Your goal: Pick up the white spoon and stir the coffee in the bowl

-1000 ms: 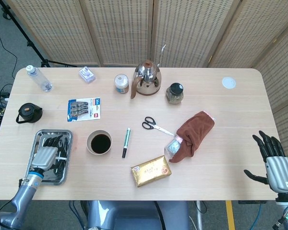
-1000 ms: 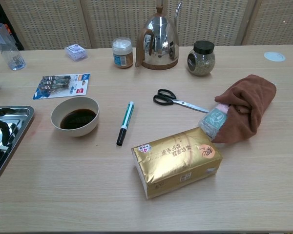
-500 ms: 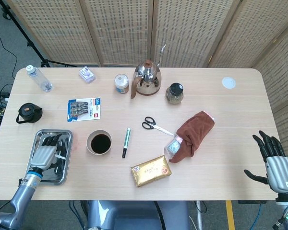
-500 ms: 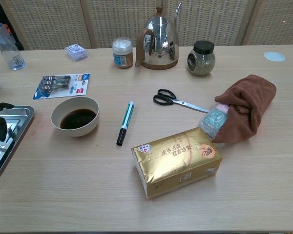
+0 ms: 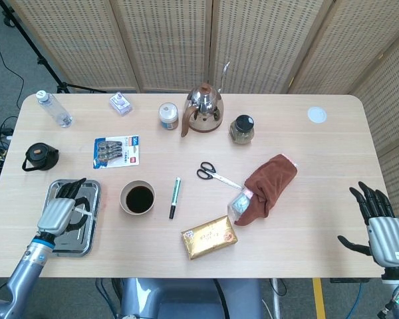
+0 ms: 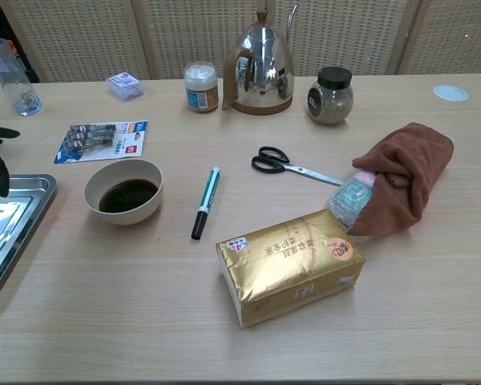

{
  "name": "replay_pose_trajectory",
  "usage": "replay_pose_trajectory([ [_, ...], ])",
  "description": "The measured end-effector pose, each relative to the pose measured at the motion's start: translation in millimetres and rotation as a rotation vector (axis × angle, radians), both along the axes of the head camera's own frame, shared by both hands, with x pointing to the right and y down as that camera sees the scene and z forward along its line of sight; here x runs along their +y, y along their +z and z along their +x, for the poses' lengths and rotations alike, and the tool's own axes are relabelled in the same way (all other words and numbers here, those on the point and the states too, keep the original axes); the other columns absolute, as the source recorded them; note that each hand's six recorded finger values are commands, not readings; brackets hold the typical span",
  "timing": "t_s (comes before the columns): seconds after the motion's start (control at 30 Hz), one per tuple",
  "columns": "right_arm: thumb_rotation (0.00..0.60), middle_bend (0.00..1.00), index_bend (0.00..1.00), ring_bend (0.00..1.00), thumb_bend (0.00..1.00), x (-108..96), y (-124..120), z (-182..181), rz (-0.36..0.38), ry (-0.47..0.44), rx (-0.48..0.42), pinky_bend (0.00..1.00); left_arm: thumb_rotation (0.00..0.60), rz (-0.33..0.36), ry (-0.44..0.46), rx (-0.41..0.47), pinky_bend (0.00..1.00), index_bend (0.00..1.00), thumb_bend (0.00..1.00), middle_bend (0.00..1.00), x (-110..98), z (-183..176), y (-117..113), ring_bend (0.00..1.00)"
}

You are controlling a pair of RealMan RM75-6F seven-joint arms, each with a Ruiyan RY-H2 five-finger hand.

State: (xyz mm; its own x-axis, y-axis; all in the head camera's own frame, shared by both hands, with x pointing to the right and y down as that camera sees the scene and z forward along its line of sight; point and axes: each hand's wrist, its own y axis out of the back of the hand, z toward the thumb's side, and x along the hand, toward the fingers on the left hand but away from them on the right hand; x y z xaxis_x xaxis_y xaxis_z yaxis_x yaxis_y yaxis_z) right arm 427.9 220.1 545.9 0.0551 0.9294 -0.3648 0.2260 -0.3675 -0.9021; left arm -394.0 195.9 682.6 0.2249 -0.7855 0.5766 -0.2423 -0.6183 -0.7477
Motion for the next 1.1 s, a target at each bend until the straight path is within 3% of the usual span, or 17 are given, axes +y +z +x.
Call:
replay_pose_trajectory([
  [0.23,0.6,0.0,0.0,0.0,0.0,0.1,3.9,0.4,-0.009,0.0,0.012,0.0,0.6,0.066,-0.087,0.378,0.0,0.6,0.41,0.0,-17.6,25.5,-32.5,0.0],
  [0.4,0.6,0.0,0.0,0.0,0.0,0.0,6.4,1.4,-0.015,0.0,0.019,0.0,0.6,0.038,-0.169,0.651,0.0,0.61,0.4,0.0,-31.6,49.1,-45.2,0.0],
  [0.57,0.6,0.0,0.0,0.0,0.0,-1.0,7.3,3.3,-0.016,0.005,0.022,0.0,0.6,-0.038,-0.287,0.899,0.0,0.61,0.41,0.0,-44.4,76.3,-44.4,0.0],
  [0.73,0.6,0.0,0.0,0.0,0.0,-2.5,7.9,5.9,-0.017,0.014,0.023,0.0,0.6,-0.137,-0.357,1.013,0.0,0.61,0.41,0.0,-48.3,106.4,-26.6,0.0],
  [1.1,0.6,0.0,0.0,0.0,0.0,-4.4,11.6,10.3,-0.032,0.03,0.02,0.0,0.6,-0.156,-0.455,1.045,0.0,0.62,0.42,0.0,-49.3,116.2,6.4,0.0],
])
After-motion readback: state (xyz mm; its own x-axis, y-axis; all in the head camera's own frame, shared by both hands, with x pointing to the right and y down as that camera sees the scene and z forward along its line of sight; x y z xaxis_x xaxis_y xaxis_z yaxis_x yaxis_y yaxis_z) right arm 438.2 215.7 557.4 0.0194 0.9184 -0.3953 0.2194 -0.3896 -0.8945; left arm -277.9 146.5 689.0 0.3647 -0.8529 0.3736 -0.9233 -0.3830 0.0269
